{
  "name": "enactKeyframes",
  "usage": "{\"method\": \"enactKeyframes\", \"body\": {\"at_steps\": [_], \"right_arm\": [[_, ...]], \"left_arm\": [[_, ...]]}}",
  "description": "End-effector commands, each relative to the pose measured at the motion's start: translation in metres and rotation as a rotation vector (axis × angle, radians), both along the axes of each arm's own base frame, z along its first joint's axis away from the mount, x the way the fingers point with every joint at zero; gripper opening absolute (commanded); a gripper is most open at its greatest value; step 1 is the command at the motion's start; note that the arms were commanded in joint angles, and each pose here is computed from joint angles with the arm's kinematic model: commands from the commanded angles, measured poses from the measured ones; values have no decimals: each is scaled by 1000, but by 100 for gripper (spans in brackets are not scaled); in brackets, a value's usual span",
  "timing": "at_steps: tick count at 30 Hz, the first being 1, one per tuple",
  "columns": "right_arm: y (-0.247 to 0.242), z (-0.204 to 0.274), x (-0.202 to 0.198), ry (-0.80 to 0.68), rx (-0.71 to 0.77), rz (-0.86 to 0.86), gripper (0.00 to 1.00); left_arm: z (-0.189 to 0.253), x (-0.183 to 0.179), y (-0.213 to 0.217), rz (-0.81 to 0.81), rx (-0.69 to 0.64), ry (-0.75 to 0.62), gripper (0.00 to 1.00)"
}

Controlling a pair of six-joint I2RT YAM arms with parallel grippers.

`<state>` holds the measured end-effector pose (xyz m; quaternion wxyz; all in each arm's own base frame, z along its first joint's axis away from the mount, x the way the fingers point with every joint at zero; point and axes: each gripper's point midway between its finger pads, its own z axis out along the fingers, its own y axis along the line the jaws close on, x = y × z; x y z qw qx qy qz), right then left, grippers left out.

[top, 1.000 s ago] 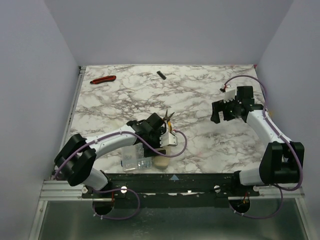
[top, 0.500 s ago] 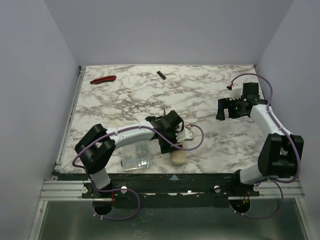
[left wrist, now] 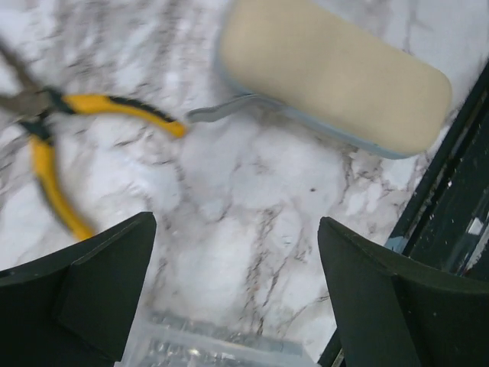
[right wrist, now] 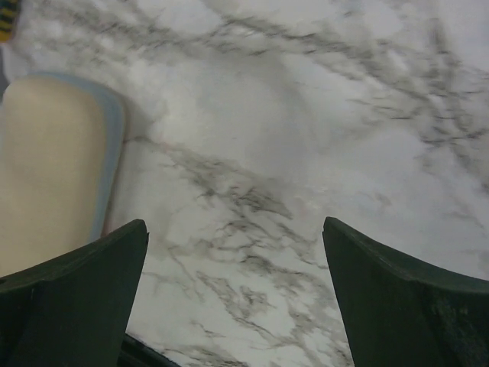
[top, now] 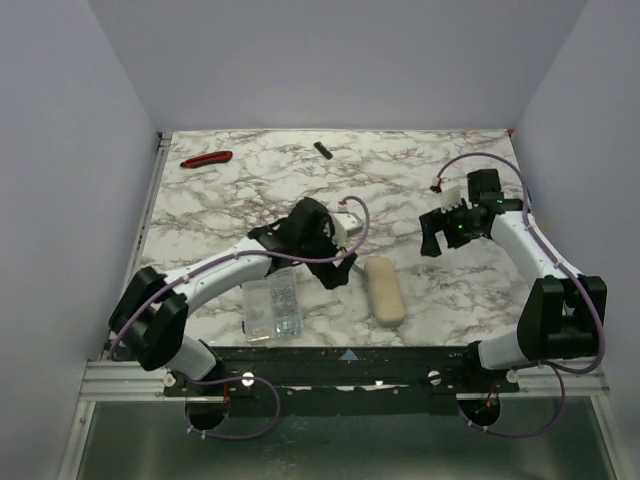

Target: Open the umbrella

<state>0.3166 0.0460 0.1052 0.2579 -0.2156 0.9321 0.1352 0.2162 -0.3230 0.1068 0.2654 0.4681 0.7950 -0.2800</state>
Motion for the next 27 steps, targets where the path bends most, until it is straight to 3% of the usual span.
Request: {"method": "enactKeyframes", "body": {"at_steps": [1, 5, 10, 22, 27], "right_arm": [[50, -19, -54, 91, 15, 144, 100], [92, -13, -63, 61, 58, 208, 100], [124, -27, -82, 160, 47, 232, 100], [162, -56, -111, 276, -14, 311, 100], [159, -60, -78, 89, -173, 421, 100]], "left_arm": [[42, 19, 34, 138, -152, -36, 93], [56, 31, 63, 239, -121, -127, 98], [66, 49, 97, 438, -148, -173, 98], [65, 54, 133, 547, -135, -209, 98], [65, 43, 126, 534, -229, -145, 98]]}}
